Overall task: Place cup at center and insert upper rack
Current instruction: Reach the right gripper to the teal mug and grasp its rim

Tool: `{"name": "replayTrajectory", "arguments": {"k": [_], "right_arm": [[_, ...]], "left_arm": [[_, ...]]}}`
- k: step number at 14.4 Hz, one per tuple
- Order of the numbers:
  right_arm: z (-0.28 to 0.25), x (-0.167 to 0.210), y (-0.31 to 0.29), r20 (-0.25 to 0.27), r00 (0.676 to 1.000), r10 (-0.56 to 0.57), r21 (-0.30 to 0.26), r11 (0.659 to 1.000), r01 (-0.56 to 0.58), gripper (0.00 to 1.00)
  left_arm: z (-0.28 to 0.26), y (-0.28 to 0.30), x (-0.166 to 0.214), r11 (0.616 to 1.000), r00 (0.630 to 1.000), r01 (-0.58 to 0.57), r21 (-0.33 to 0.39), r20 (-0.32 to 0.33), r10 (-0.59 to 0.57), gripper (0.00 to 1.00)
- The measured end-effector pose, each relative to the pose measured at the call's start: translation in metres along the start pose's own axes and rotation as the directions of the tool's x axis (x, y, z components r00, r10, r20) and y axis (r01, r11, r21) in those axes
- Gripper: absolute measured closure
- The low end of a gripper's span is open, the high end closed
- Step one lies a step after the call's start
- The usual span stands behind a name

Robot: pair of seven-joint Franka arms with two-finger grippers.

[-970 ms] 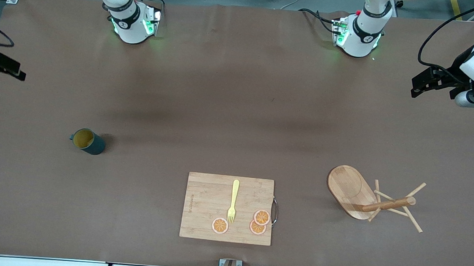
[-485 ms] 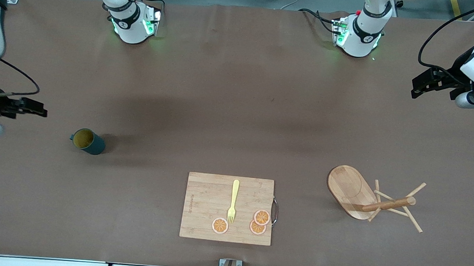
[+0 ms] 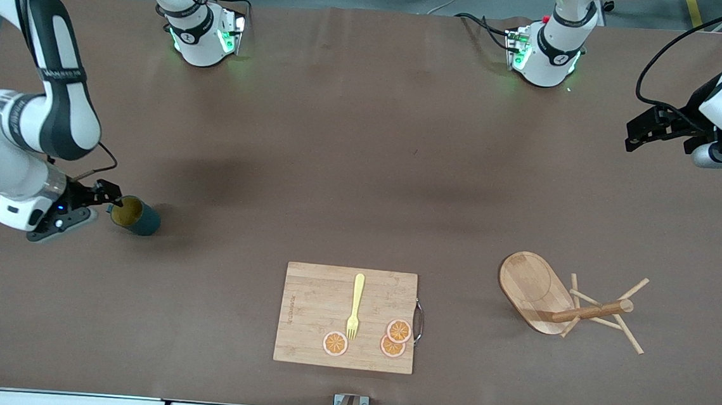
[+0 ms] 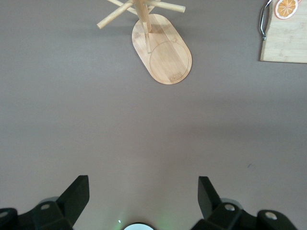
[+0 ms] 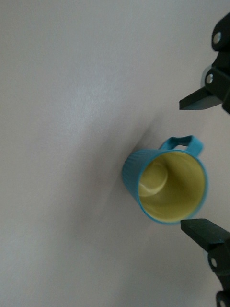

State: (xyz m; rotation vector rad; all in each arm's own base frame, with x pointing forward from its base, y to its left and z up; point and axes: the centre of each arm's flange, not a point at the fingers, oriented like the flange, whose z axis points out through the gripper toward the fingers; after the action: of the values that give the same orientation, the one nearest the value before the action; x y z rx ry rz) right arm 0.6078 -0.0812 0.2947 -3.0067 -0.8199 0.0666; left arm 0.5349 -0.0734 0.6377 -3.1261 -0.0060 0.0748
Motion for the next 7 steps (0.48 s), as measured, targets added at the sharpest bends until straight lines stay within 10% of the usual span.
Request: {"name": "replayTrajectory", "arguments": {"k": [7], "right_arm": [[0.057,0.003,0.004,0.017,1.000,-0.025,0.004,1.000,0.025,0.14]], "left_arm": [[-0.002,0.000,0.000,1.000,1.000,0.000,-0.001,-0.006,0.000,0.00]]}}
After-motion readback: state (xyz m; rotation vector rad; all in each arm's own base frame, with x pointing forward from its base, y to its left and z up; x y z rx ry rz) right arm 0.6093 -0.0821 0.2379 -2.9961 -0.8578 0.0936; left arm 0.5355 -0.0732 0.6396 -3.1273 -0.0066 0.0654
